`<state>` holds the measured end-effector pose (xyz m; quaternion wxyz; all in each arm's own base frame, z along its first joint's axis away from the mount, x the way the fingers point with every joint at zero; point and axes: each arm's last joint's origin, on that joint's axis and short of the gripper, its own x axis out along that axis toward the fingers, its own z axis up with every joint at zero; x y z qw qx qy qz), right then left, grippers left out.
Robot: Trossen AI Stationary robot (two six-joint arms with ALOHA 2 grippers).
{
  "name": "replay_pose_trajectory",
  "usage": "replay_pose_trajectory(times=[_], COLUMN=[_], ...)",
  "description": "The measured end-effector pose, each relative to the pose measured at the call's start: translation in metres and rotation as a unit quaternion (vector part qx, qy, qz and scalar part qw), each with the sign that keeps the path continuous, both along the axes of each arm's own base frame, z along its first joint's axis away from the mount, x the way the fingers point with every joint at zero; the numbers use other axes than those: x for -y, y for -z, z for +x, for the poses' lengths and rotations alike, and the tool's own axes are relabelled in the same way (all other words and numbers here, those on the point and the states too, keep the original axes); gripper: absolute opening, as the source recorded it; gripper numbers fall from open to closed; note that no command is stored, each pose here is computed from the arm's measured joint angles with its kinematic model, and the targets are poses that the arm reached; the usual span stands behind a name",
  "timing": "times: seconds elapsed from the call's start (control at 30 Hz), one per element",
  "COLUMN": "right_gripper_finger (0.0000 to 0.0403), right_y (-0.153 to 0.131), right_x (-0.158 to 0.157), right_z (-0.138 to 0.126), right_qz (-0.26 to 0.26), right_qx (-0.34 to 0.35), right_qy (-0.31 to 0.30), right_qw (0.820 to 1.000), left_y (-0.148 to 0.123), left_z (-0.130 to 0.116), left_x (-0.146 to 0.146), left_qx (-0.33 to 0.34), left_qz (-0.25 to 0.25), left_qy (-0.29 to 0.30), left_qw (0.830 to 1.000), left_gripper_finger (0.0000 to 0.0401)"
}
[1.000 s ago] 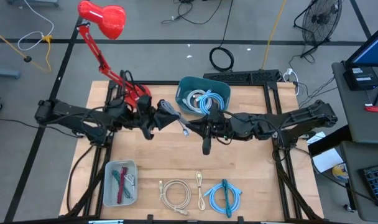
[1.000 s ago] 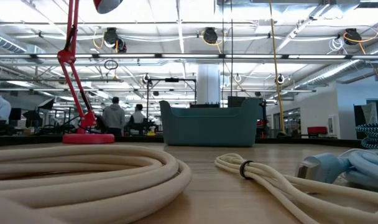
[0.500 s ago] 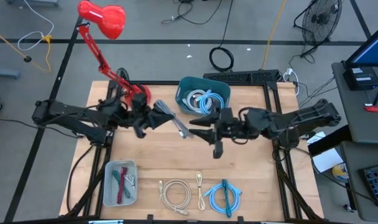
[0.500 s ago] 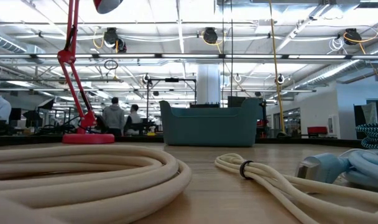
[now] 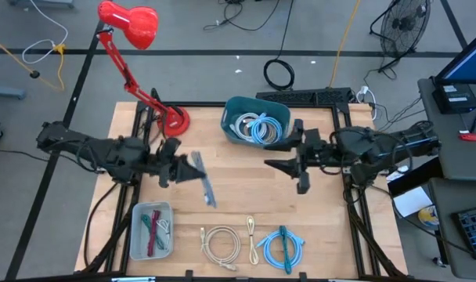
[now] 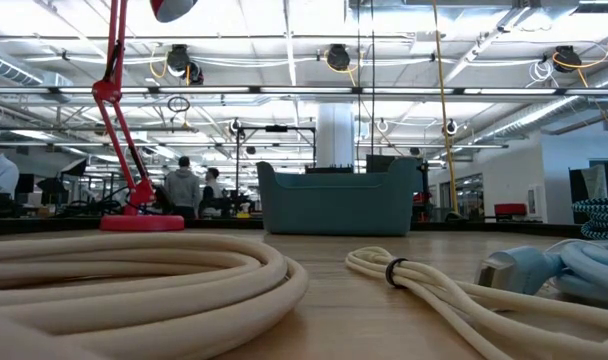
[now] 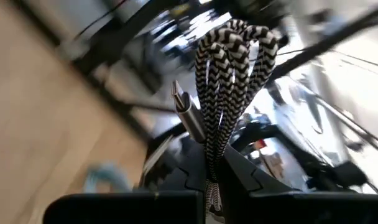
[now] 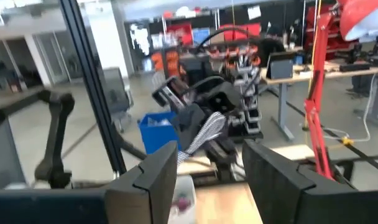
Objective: Pick & Place USB Port
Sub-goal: Put the dark gray charger cable into the gray bin
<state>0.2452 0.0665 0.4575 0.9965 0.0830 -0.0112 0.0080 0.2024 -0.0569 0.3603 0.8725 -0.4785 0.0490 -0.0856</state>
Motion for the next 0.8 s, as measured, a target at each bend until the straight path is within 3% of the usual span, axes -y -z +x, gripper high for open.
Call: replay_pose_trajectory(times=[0.13, 0.3, 0.6, 0.73, 0.8], right_gripper_finger=[0.0169, 0.0171, 0.0165, 0.0164, 0.0164], right_y=[0.003, 0.009, 0.014, 0.018, 0.023], right_x=[0.002, 0.006, 0.008, 0.007, 0.006], right_z=[-0.016, -0.031, -0.036, -0.033, -0.03], right_qz=[-0.025, -0.039, -0.048, -0.05, -0.053], right_qx=[-0.044, -0.097, -0.129, -0.125, -0.123], right_qy=[-0.005, -0.007, -0.007, -0.007, -0.007], right_qw=[0.999, 0.994, 0.99, 0.991, 0.991], left_y=[0.017, 0.041, 0.074, 0.088, 0.092], left_z=[-0.009, -0.019, -0.037, -0.055, -0.061], left_x=[0.018, 0.041, 0.089, 0.105, 0.109], left_qx=[-0.104, -0.226, -0.392, -0.486, -0.523], left_qz=[-0.069, -0.165, -0.304, -0.322, -0.312], left_qy=[-0.022, -0.046, -0.052, -0.053, -0.046], left_qw=[0.992, 0.959, 0.867, 0.81, 0.792], left_gripper_finger=[0.0014, 0.0014, 0.0014, 0.0014, 0.0014])
